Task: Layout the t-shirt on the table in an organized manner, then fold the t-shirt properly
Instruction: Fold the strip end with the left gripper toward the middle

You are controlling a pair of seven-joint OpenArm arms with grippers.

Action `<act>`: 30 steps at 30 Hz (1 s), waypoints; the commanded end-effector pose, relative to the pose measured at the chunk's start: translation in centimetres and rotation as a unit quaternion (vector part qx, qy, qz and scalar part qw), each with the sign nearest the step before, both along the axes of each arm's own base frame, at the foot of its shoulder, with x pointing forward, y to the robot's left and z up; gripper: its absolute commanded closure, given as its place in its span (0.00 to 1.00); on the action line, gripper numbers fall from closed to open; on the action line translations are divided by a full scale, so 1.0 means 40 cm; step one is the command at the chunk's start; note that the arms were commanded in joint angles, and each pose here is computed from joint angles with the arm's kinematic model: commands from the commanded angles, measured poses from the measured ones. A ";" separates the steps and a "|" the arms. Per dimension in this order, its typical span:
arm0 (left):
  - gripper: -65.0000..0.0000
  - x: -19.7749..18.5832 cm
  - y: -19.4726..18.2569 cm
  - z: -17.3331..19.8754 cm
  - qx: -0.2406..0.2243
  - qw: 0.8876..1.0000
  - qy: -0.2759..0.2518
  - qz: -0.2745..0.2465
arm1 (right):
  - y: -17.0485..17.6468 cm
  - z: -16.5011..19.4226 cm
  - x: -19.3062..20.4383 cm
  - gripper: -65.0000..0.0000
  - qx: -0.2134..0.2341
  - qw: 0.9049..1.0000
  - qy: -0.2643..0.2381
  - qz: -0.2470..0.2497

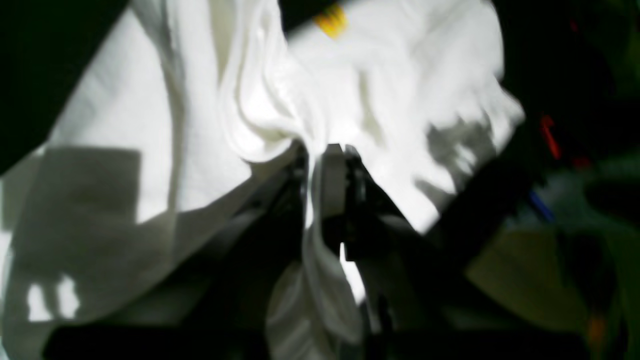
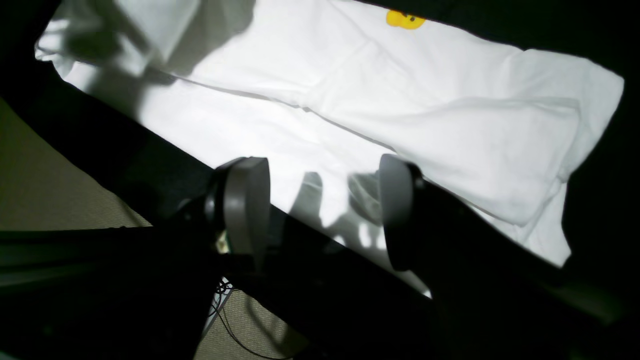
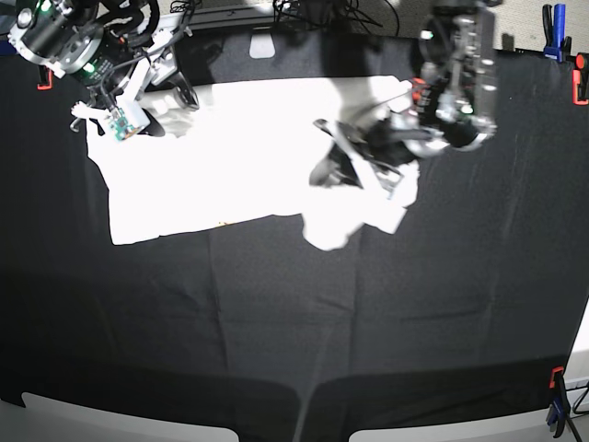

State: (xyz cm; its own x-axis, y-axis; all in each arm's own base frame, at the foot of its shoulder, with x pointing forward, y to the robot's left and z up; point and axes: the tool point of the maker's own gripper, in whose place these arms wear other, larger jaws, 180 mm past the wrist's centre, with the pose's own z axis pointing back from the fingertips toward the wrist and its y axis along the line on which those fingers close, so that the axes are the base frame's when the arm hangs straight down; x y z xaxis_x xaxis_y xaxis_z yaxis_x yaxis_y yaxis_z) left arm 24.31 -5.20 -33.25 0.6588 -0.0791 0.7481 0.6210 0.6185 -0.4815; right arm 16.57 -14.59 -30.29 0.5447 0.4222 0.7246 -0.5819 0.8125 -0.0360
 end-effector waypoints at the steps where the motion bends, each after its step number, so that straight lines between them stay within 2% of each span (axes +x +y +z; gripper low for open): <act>1: 1.00 0.014 -0.020 0.043 -0.025 0.999 -0.025 -0.002 | 0.011 0.025 0.009 0.48 0.012 1.000 -0.019 0.007; 4: 1.00 0.011 -0.033 0.046 -0.024 0.999 -0.028 -0.009 | 0.011 0.025 0.009 0.48 0.012 1.000 -0.018 0.007; 8: 1.00 0.017 -0.020 0.028 0.005 0.999 -0.034 -0.006 | 0.011 0.025 0.009 0.48 0.012 1.000 -0.018 0.007; 17: 1.00 0.017 -0.020 0.028 0.005 0.999 -0.034 -0.006 | 0.011 0.025 0.008 0.48 0.012 1.000 -0.018 0.007; 23: 1.00 0.013 -0.029 0.041 -0.013 0.999 -0.034 -0.011 | 0.011 0.025 0.008 0.48 0.011 1.000 -0.018 0.007; 24: 0.92 0.010 -0.032 0.043 -0.014 0.999 -0.038 -0.017 | 0.011 0.025 0.008 0.48 0.012 1.000 -0.018 0.007; 26: 0.66 0.008 -0.034 0.046 -0.015 0.999 -0.043 -0.022 | 0.011 0.025 0.009 0.48 0.011 1.000 -0.018 0.007; 27: 0.55 0.011 -0.034 0.050 -0.019 0.999 -0.047 -0.019 | 0.011 0.025 0.009 0.48 0.011 1.000 -0.018 0.007; 28: 0.48 0.014 -0.035 0.053 -0.022 0.998 -0.049 -0.017 | 0.009 0.025 0.010 0.48 0.011 1.000 -0.018 0.004; 30: 0.44 0.015 -0.035 0.054 -0.022 0.998 -0.050 -0.017 | -0.010 0.024 0.021 0.48 0.008 0.999 -0.017 -0.026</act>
